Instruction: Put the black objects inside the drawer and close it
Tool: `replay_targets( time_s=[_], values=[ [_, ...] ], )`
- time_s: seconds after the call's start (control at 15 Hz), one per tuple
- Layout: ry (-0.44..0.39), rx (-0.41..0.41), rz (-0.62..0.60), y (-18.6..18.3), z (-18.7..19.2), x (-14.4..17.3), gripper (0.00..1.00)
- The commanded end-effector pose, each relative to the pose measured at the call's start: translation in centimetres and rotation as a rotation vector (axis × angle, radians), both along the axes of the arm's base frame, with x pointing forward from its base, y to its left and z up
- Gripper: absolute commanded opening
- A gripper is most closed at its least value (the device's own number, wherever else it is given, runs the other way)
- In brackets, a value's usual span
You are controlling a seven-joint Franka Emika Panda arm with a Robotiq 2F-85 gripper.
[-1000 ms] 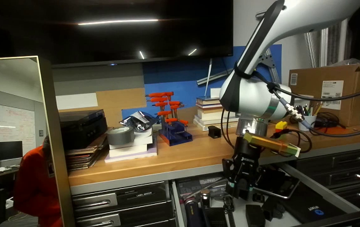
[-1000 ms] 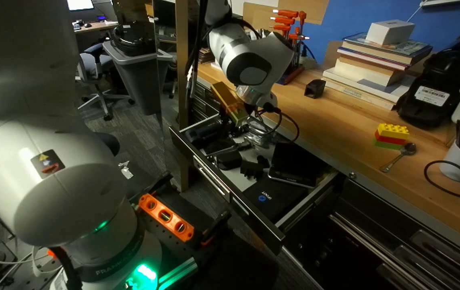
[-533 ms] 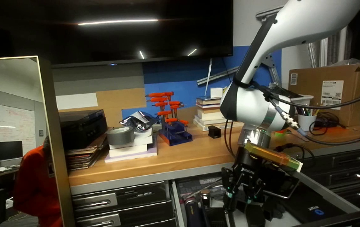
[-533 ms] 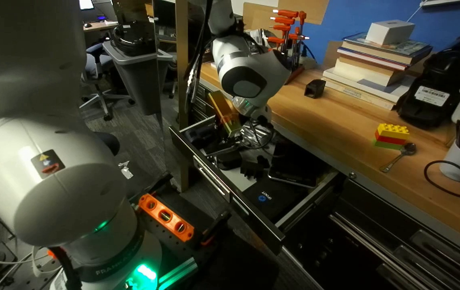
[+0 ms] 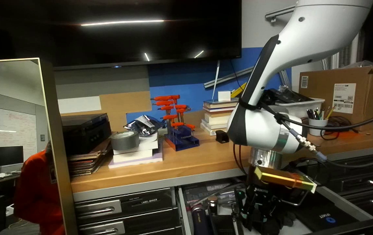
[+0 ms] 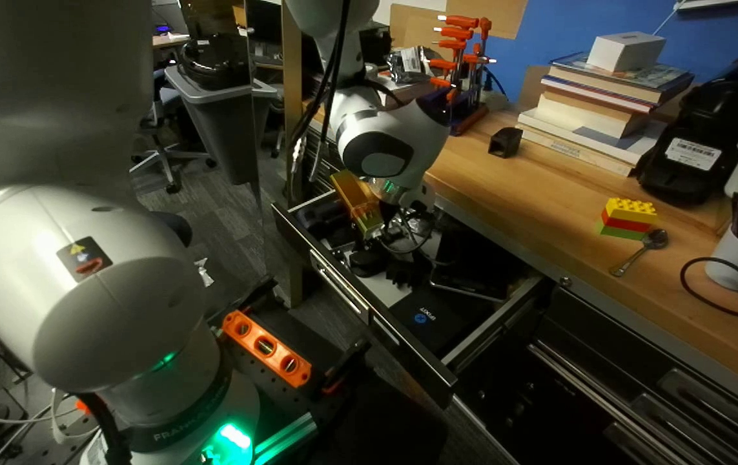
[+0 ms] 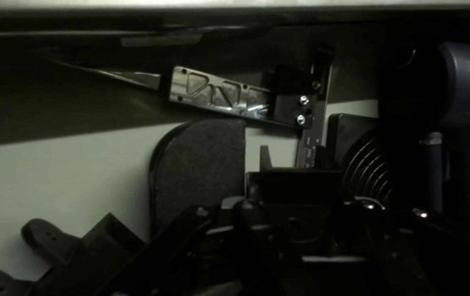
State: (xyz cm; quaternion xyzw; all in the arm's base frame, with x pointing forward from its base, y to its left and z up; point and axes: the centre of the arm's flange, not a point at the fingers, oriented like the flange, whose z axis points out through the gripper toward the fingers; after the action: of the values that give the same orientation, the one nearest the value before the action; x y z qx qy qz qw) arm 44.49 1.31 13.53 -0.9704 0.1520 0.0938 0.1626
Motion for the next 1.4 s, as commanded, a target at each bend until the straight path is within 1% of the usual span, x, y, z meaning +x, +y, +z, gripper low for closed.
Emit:
replay_targets(
  time_s=[0.0, 0.2, 0.33, 0.4, 0.47, 0.6, 0.73, 0.8, 1.07, 1.33],
  values=[
    [-0.018, -0.109, -0.016, 0.6, 0.1, -0.4, 0.21],
    [-0.030, -0.157, -0.022, 0.8, 0.2, -0.4, 0.21],
    [-0.035, -0.181, -0.032, 0.7, 0.7, -0.2, 0.66],
    [-0.043, -0.188, -0.035, 0.6, 1.1, -0.1, 0.69],
    [-0.049, -0.194, -0.037, 0.4, 1.5, 0.0, 0.69],
    [-0.061, -0.194, -0.039, 0.0, 2.6, 0.2, 0.81],
    [-0.084, -0.203, -0.042, -0.4, 4.0, 0.7, 0.97],
    [-0.098, -0.205, -0.041, -0.6, 4.8, 0.9, 1.00],
    [-0.188, -0.237, -0.039, -1.3, 9.4, 3.4, 1.00],
    [-0.268, -0.274, -0.011, -2.6, 14.1, 7.4, 1.00]
  ],
)
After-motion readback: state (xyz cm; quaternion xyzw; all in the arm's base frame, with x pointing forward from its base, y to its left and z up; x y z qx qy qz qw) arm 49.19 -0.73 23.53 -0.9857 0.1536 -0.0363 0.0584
